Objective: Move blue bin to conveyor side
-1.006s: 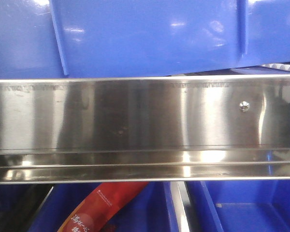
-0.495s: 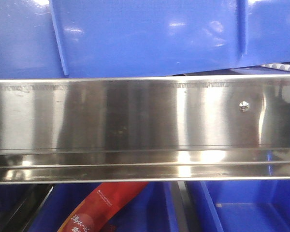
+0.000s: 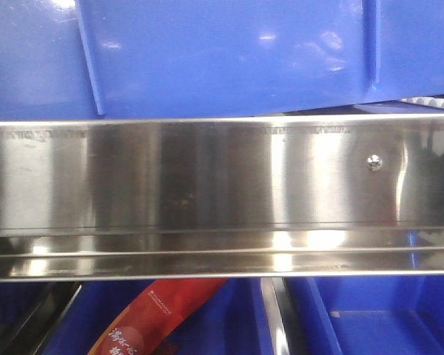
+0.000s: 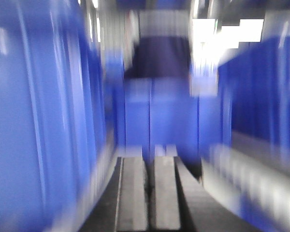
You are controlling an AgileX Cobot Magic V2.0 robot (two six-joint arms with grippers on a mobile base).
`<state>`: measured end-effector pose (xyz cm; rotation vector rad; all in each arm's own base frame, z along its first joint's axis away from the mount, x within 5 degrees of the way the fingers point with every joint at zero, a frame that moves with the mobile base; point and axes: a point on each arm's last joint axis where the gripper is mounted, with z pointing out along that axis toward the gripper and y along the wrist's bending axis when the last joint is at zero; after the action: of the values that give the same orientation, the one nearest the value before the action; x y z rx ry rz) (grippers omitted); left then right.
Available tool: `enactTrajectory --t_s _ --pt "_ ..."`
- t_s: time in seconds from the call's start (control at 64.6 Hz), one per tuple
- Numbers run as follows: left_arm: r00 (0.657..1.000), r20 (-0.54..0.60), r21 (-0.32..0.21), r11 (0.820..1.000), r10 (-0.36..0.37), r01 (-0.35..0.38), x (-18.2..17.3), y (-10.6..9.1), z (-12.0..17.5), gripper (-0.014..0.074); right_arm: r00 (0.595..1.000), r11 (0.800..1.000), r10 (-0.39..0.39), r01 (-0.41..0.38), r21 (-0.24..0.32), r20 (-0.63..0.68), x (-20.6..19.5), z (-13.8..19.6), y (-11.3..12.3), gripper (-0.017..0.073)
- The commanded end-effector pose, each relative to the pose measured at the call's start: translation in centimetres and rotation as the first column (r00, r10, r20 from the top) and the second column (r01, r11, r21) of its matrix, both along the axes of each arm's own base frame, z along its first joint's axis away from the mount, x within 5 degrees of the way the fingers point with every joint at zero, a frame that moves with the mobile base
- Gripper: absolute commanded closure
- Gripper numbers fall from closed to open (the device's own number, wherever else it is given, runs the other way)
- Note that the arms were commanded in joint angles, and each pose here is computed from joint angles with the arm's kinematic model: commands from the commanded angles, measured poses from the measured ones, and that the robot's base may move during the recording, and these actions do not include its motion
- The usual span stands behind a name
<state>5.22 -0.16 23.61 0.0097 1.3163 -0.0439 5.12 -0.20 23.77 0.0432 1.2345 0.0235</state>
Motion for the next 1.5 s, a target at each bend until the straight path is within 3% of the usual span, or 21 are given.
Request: enactTrajectory --t_s 0.0,0.124,0.201,0.279,0.418,0.511,0.619,0.789,1.022,1.146,1.269,1.393,1.486 --pt "0.989 0.148 -0.029 1.000 0.004 0.001 -1.1 0.1 3.7 0.0582 0.973 1.000 -0.022 0.022 0.001 0.232 -1.3 3.5 -0.2 0.0648" --pt "0.970 0.241 0.042 0.999 0.011 -0.021 -2.7 0.0 7.7 0.0582 0.971 1.000 0.000 0.001 -0.004 0.239 -3.2 8.5 0.0 0.0648" --pt "0.966 0.258 0.059 0.998 0.016 -0.032 -3.7 0.1 10.5 0.0582 0.979 1.000 0.019 -0.017 -0.012 0.201 -4.7 11.5 0.2 0.0648" --pt "0.988 0.155 0.062 0.998 0.021 -0.031 -3.4 0.1 12.8 0.0582 0.989 0.999 0.034 -0.032 -0.020 0.145 -5.7 14.7 0.3 0.0648" --pt "1.000 0.006 0.065 0.998 0.027 -0.027 -2.0 0.1 18.1 0.0582 0.993 0.998 0.061 -0.064 -0.029 -0.101 -4.0 19.8 0.6 0.0648" --pt "0.996 -0.088 0.069 0.997 0.030 -0.024 0.2 0.1 20.6 0.0582 0.964 0.996 0.071 -0.081 -0.028 -0.258 -1.3 21.9 0.8 0.0648" --pt "0.976 -0.216 0.073 0.997 0.035 -0.019 2.7 0.1 22.7 0.0582 0.880 0.994 0.082 -0.103 -0.020 -0.467 2.8 23.7 0.9 0.0648" --pt "0.899 -0.437 0.080 0.997 0.043 -0.009 6.1 0.0 23.9 0.0582 0.721 0.992 0.090 -0.130 -0.006 -0.687 7.7 25.6 1.1 0.0648" --pt "0.864 -0.503 0.057 0.998 0.019 0.011 9.9 -0.3 23.2 0.0582 0.679 0.992 0.094 -0.130 0.007 -0.729 13.5 25.6 1.1 0.0648" --pt "0.841 -0.541 0.023 0.999 -0.009 0.026 12.4 -0.6 22.5 0.0582 0.644 0.984 0.153 -0.166 0.058 -0.750 16.2 24.5 1.7 0.0648" --pt "0.809 -0.587 -0.056 0.998 -0.039 0.008 15.1 -0.8 22.3 0.0584 0.608 0.967 0.186 -0.253 0.034 -0.772 18.3 24.0 3.2 0.0646" --pt "0.795 -0.605 -0.088 0.996 -0.048 -0.007 17.5 -0.9 22.4 0.0584 0.572 0.948 0.159 -0.315 -0.036 -0.805 20.5 24.1 5.2 0.0641" --pt "0.787 -0.615 -0.102 0.995 -0.052 -0.014 18.7 -0.9 22.4 0.0584 0.534 0.940 0.150 -0.338 -0.048 -0.832 22.6 24.1 6.1 0.0641"
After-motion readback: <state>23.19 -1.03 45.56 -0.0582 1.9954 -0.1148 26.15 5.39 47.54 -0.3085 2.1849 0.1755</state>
